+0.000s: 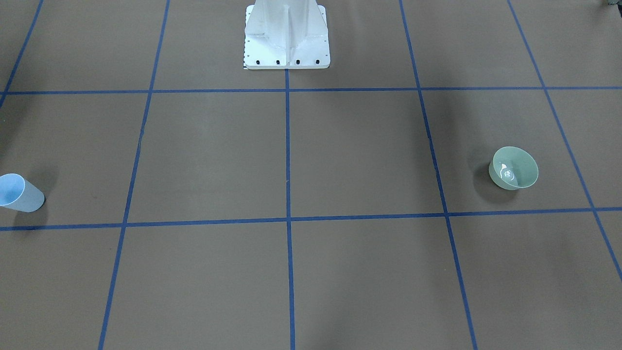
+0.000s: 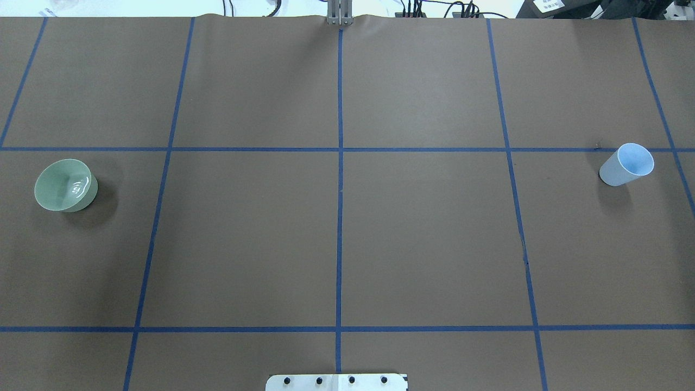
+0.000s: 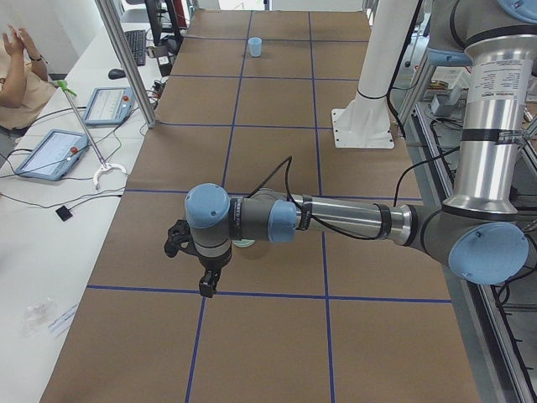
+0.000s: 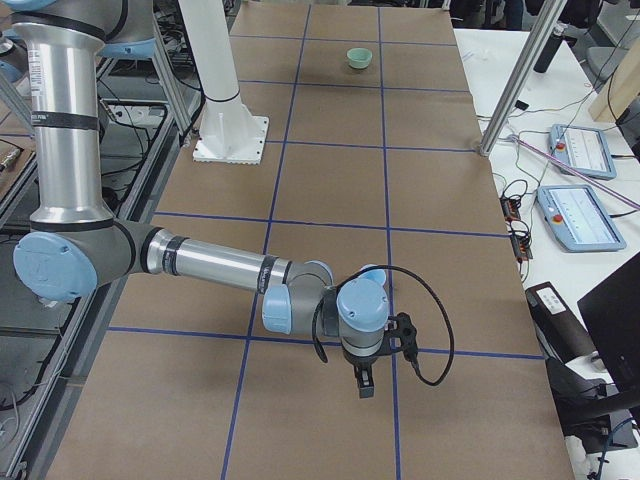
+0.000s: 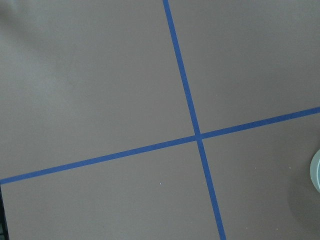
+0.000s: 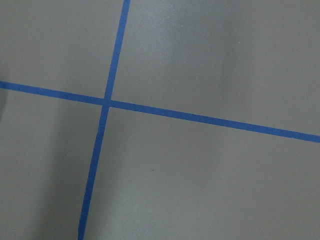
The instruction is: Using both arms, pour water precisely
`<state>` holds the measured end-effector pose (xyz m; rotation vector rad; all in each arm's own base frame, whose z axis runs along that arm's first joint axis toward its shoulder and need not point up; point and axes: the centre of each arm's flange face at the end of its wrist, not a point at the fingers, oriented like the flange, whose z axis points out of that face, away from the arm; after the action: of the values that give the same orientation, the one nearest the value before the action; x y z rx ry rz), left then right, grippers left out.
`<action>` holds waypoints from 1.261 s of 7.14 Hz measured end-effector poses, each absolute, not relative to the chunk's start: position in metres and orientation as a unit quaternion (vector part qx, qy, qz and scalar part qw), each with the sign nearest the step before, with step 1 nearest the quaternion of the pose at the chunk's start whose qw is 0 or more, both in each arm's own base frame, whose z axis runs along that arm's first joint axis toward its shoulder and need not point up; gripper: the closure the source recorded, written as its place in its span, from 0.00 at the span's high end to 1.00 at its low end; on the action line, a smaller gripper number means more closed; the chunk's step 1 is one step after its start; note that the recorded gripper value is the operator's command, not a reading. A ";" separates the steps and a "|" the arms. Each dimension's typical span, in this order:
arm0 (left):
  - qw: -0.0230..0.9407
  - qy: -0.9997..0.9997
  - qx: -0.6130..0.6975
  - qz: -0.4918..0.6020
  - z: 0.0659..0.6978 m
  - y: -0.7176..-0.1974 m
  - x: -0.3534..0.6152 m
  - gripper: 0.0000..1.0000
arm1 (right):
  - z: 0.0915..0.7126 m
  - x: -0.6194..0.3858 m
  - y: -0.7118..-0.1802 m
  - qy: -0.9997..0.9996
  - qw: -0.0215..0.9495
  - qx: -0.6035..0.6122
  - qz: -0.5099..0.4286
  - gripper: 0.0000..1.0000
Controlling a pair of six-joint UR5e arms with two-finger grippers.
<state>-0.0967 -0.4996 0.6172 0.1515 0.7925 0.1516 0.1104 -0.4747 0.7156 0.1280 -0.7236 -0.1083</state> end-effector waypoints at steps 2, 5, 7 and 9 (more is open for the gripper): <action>0.913 0.396 0.064 0.068 0.628 -0.488 -0.095 1.00 | 0.718 0.109 -0.474 -0.355 0.932 0.060 -0.050 1.00; 0.913 0.398 0.053 0.066 0.645 -0.469 -0.093 1.00 | 0.719 0.109 -0.467 -0.357 0.931 0.062 -0.052 1.00; 0.914 0.399 0.046 0.063 0.653 -0.462 -0.093 1.00 | 0.719 0.109 -0.465 -0.355 0.931 0.063 -0.053 1.00; 0.914 0.400 0.038 0.058 0.661 -0.450 -0.093 1.00 | 0.718 0.109 -0.466 -0.351 0.933 0.063 -0.053 1.00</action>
<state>-0.0926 -0.4500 0.6613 0.0786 0.8240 0.1202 0.1094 -0.4658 0.7184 0.1282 -0.7180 -0.1075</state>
